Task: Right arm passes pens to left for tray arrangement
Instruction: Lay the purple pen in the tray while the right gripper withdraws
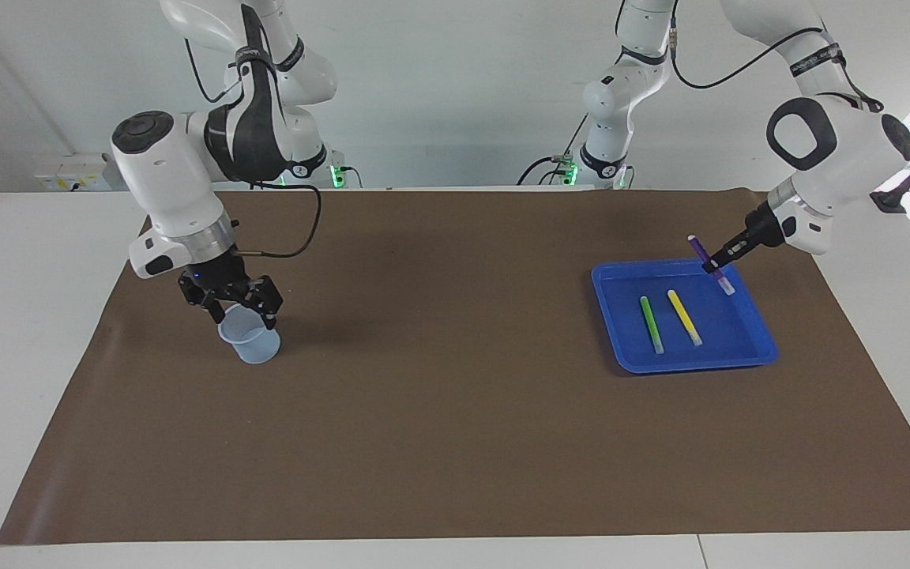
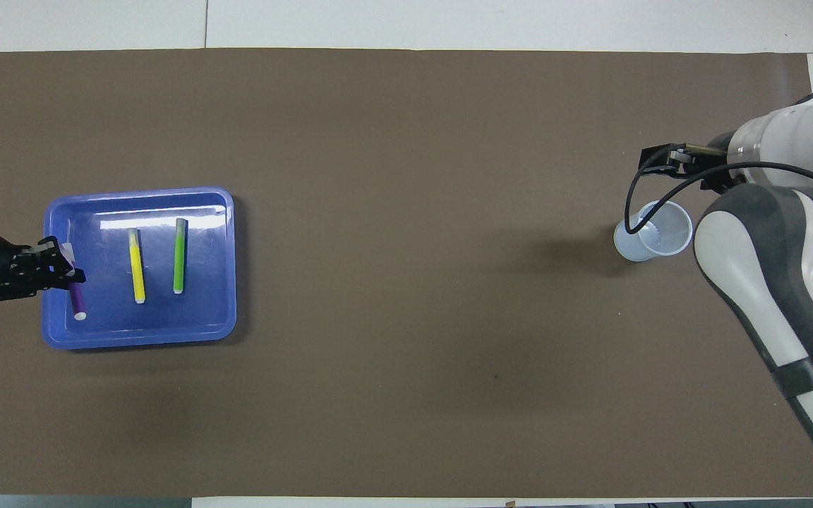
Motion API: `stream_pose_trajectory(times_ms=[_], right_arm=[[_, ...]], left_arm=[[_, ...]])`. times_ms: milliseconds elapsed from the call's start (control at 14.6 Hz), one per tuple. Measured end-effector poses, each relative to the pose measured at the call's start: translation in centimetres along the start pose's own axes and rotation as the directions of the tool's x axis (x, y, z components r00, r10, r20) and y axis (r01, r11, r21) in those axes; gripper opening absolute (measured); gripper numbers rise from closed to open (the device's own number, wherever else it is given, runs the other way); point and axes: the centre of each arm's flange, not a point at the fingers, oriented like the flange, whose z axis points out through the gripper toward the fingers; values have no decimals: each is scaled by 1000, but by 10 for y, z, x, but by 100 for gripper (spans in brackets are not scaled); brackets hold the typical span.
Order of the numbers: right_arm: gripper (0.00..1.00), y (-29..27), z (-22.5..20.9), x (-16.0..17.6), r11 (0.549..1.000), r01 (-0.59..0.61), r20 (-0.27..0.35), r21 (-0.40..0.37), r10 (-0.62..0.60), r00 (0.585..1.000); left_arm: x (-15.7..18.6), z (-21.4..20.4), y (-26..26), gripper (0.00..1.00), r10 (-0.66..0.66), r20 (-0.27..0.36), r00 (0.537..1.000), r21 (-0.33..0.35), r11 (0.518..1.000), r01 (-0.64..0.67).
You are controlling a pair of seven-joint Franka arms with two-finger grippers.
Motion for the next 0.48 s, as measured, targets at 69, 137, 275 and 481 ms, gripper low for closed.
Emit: stream_pose_trajectory(times_ms=[69, 137, 275, 481], right_arm=[[100, 10, -9, 2, 1000, 3, 16, -15, -2, 1000], [100, 18, -20, 4, 1000, 1, 30, -25, 0, 1000], [100, 28, -47, 5, 999, -3, 41, -37, 5, 999], [100, 30, -80, -3, 999, 5, 51, -51, -2, 999]], left_arm=[[9, 11, -5, 18, 60, -11, 998, 40, 997, -60], [15, 20, -8, 18, 106, -12, 994, 66, 992, -105], [25, 37, -12, 18, 177, -7, 984, 104, 979, -176], [33, 55, -11, 18, 234, -2, 972, 140, 963, -232]])
